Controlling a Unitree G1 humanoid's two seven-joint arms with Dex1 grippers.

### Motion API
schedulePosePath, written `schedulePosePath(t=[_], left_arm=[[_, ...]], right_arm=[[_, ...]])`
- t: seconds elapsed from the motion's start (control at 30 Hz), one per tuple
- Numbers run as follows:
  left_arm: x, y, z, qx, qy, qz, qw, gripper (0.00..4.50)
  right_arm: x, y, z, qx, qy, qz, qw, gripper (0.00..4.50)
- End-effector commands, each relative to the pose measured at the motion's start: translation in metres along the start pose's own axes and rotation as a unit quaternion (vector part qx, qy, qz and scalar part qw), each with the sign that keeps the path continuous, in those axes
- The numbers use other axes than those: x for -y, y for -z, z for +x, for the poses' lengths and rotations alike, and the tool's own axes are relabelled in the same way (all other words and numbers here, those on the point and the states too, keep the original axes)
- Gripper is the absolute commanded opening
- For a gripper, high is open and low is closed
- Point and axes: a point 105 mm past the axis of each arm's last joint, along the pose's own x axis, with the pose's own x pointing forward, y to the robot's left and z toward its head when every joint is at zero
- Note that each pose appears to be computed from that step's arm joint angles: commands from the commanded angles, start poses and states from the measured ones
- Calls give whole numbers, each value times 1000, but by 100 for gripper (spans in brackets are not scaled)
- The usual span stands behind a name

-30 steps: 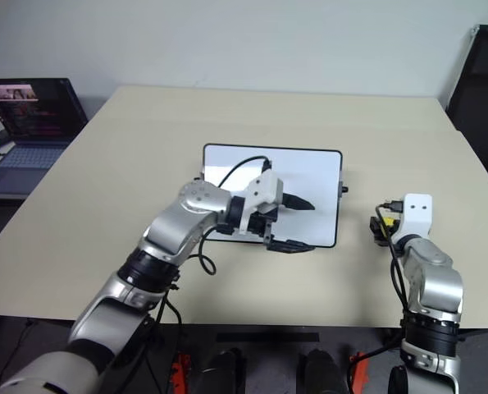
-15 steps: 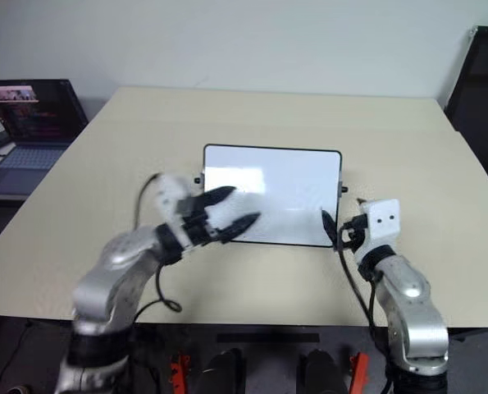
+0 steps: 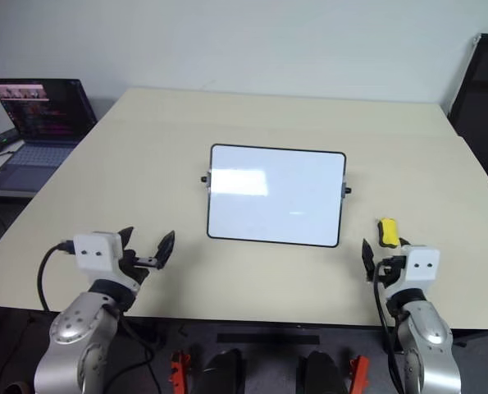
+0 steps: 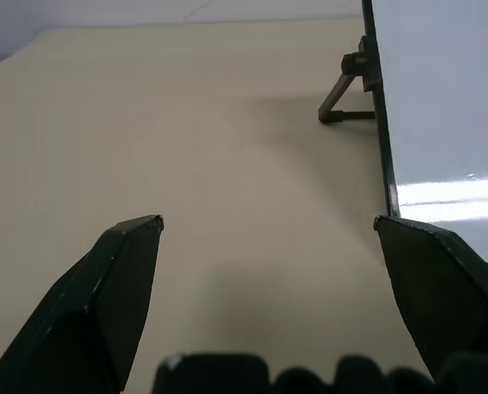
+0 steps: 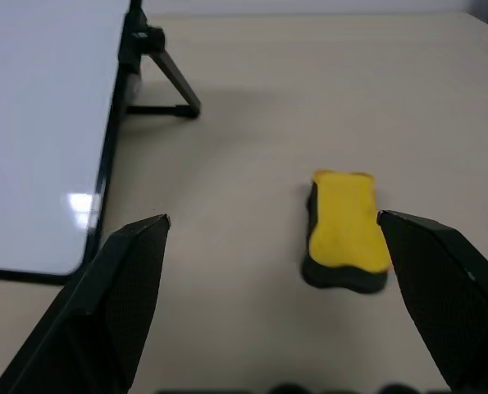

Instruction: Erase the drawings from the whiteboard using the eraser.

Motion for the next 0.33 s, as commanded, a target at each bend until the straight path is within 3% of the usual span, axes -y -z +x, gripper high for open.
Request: schedulePosePath(t=[0.03,0.33], left_arm=[[1,-8,0,21,3,15,1000,450],[18,4,-2,5,1,-1,1000,450]], right_arm=[[12,-8,-5,14,43,-24,999,444],[20,-11,-5,-1,48,-24,999,444]])
